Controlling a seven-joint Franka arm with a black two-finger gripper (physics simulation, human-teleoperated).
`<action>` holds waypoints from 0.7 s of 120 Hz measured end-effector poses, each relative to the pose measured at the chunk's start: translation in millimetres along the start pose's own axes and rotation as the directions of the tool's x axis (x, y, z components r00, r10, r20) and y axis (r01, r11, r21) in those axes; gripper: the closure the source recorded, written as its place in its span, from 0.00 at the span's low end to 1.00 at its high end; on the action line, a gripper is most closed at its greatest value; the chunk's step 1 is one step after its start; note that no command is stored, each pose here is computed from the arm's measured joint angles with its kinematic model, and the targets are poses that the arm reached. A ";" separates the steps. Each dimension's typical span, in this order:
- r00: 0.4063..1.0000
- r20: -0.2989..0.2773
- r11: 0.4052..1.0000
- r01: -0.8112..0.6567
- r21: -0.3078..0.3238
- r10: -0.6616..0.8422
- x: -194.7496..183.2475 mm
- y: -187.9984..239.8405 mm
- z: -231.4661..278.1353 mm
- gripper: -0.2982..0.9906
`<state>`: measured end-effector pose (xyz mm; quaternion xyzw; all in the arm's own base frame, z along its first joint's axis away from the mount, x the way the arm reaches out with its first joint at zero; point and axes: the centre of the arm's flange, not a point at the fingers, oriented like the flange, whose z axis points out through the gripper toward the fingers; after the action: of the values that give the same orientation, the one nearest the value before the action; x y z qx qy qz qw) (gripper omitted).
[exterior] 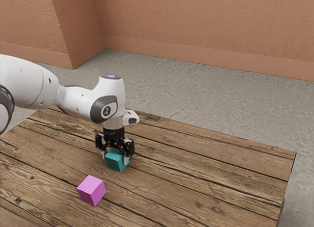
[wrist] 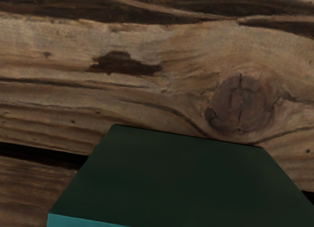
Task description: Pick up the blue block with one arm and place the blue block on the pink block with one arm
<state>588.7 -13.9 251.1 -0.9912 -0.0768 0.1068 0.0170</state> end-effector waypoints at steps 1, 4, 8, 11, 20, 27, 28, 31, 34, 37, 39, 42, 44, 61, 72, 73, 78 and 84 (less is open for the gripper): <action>1.000 0.000 1.000 0.001 0.000 -0.001 0.1 0.0 0.2 0.27; 1.000 -0.002 1.000 0.003 0.000 -0.003 0.5 0.1 0.3 0.29; 1.000 -0.004 1.000 0.005 0.000 -0.005 0.9 0.1 0.4 0.32; 1.000 -0.005 1.000 0.006 0.000 -0.006 1.1 0.2 0.3 0.34; 1.000 -0.009 1.000 0.011 0.000 -0.011 1.5 0.4 0.1 0.38; 1.000 -0.010 1.000 0.015 -0.001 -0.015 2.0 0.5 0.2 0.40; 1.000 -0.011 1.000 0.015 -0.001 -0.015 2.1 0.6 0.1 0.40; 1.000 -0.012 1.000 0.016 -0.001 -0.016 2.3 0.9 0.0 0.40; 1.000 -0.012 1.000 0.017 -0.001 -0.017 2.5 1.0 0.1 0.40; 1.000 -0.013 1.000 0.019 -0.001 -0.019 2.6 1.1 0.1 0.40; 1.000 -0.013 1.000 0.019 0.000 -0.019 2.6 1.2 0.1 0.40; 1.000 -0.014 1.000 0.021 0.000 -0.021 2.7 1.2 0.0 0.40; 1.000 -0.014 1.000 0.021 0.000 -0.021 2.7 1.2 -0.2 0.40; 0.999 -0.029 1.000 0.028 -0.003 -0.028 1.4 0.9 -8.7 0.43; 0.999 -0.043 1.000 0.030 -0.005 -0.030 -2.9 0.0 -18.9 0.44; 0.999 -0.044 1.000 0.030 -0.005 -0.031 -3.4 -0.1 -19.7 0.44; 0.999 -0.045 1.000 0.030 -0.004 -0.031 -8.3 -0.7 -22.9 0.45; 0.998 -0.048 1.000 0.030 -0.002 -0.030 -16.5 -1.9 -27.7 0.45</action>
<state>578.4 -15.1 281.7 -0.9922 -0.0912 0.0825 0.0196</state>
